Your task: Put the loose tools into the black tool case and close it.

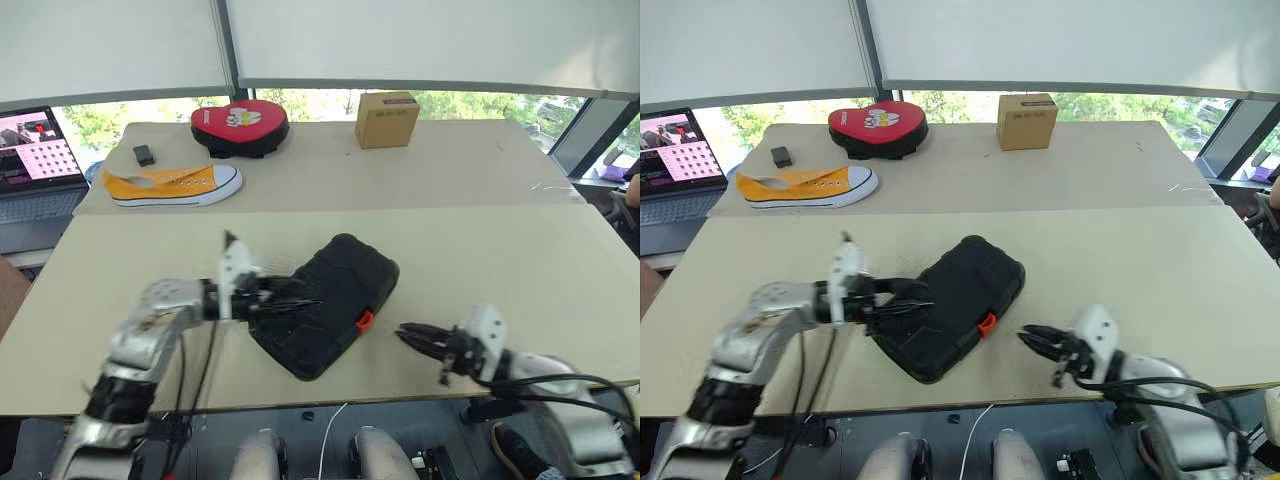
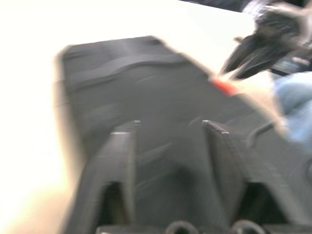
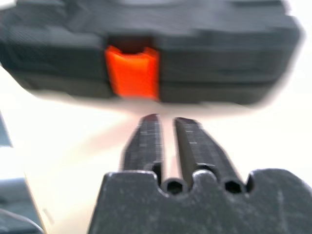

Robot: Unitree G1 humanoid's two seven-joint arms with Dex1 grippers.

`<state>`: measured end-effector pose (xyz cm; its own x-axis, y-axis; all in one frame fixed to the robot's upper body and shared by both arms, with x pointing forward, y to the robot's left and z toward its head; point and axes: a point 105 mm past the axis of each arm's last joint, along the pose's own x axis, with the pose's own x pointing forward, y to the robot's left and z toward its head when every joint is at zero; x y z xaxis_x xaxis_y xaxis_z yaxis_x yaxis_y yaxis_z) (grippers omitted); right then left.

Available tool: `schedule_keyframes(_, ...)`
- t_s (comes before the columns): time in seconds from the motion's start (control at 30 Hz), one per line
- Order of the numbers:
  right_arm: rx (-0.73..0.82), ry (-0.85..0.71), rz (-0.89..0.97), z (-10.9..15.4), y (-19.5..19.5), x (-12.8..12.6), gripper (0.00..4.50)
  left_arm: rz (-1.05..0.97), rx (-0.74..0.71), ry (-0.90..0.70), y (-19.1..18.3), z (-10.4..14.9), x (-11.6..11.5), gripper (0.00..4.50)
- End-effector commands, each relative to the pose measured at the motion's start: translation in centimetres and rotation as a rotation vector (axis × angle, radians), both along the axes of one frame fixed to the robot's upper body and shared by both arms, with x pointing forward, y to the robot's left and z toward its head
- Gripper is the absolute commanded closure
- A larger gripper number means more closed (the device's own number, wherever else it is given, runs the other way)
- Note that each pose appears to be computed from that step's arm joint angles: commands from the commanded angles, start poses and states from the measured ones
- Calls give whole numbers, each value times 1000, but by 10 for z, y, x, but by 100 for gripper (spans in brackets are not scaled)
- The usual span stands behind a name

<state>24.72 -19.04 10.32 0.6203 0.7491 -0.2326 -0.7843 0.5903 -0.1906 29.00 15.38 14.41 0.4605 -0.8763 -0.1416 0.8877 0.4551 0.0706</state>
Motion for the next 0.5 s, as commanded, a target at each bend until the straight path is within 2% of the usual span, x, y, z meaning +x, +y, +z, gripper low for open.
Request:
schedule_keyframes(0.03, -97, -123, -74, 27, -51, 9, 202, 186, 77, 0, 56, 5, -18, 55)
schedule_keyframes(0.1, -130, -153, -108, 33, -72, 13, 136, 261, 126, 32, 82, -5, -33, 0)
schedule_keyframes(0.17, -165, -192, -96, 34, -81, 17, 61, 347, 141, -4, 99, -10, -39, 0)
schedule_keyframes(0.23, -179, -241, -49, 35, -82, 20, 8, 423, 177, -20, 113, -17, -45, 0)
schedule_keyframes(0.33, -194, -264, -2, 33, -85, 27, 8, 475, 232, -42, 126, -28, -56, 0)
schedule_keyframes(0.5, -151, -258, -7, 38, -85, 42, 8, 506, 222, -48, 126, -29, -57, 0)
